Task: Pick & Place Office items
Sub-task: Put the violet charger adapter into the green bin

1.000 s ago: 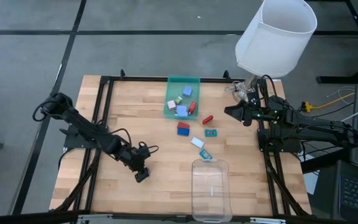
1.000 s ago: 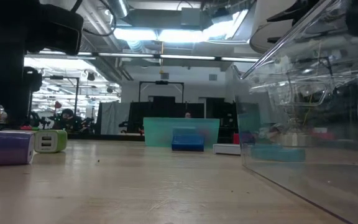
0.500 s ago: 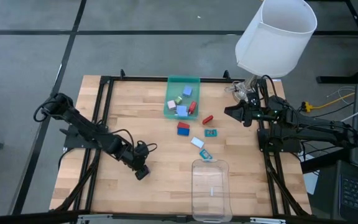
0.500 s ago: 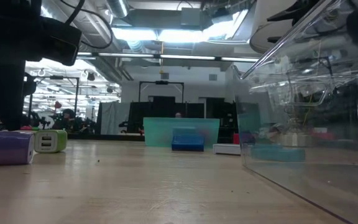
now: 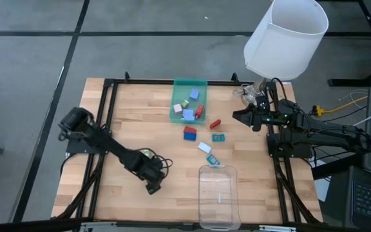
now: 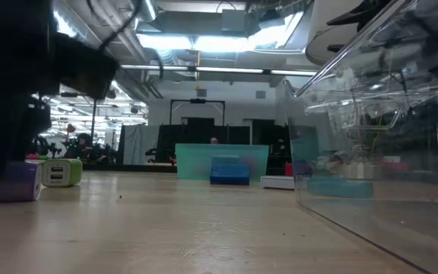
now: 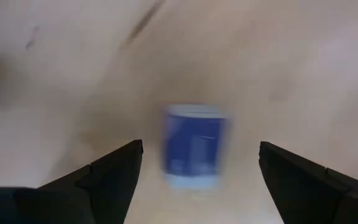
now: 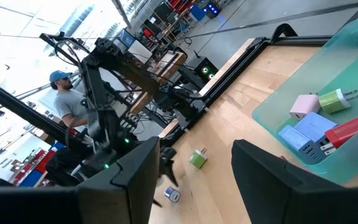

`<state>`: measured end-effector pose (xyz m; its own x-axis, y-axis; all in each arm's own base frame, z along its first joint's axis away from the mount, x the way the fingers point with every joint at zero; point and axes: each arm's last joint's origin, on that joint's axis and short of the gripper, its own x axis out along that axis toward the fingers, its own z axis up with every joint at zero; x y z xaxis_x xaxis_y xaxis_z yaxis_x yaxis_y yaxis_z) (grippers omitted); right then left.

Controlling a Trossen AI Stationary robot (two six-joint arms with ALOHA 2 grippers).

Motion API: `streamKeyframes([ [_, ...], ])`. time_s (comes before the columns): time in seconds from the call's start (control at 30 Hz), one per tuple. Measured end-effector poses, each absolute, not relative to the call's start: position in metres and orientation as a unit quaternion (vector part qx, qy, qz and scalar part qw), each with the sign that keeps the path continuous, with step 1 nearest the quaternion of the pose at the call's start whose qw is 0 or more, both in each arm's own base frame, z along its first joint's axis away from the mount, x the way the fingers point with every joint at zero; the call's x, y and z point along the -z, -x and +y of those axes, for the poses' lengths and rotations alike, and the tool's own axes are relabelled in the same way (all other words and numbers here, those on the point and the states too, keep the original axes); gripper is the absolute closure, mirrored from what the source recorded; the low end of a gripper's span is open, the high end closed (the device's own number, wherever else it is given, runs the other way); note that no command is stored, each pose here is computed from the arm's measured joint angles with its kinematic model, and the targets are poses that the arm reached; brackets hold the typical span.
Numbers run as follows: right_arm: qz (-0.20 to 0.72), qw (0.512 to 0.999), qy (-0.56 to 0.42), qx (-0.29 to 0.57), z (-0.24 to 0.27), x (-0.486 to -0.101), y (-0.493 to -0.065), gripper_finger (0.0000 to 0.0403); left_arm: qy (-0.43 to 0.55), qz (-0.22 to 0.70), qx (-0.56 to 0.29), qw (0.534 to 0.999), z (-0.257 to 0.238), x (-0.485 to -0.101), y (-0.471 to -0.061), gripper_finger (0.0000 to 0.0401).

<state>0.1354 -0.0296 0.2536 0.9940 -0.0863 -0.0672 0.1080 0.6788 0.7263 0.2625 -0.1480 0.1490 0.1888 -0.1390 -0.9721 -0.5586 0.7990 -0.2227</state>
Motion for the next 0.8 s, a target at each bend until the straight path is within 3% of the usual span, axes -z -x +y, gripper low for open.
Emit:
streamKeyframes([
  [0.3,0.016,0.916,-0.398,0.048,-0.029,-0.253,-0.136,0.0202,0.271,0.646,-0.198,0.686,-0.149,-0.131,-0.267,0.0101],
  [0.43,0.017,0.916,-0.397,0.048,-0.029,-0.253,-0.136,0.0202,0.28,0.649,-0.203,0.678,-0.144,-0.131,-0.269,0.0151],
  [0.63,0.017,0.918,-0.393,0.048,-0.029,-0.253,-0.136,0.0202,0.274,0.666,-0.186,0.669,-0.142,-0.13,-0.268,0.0275],
  [0.8,0.013,0.919,-0.389,0.059,-0.03,-0.253,-0.135,0.0202,0.305,0.647,-0.148,0.683,-0.139,-0.143,-0.272,0.0275],
])
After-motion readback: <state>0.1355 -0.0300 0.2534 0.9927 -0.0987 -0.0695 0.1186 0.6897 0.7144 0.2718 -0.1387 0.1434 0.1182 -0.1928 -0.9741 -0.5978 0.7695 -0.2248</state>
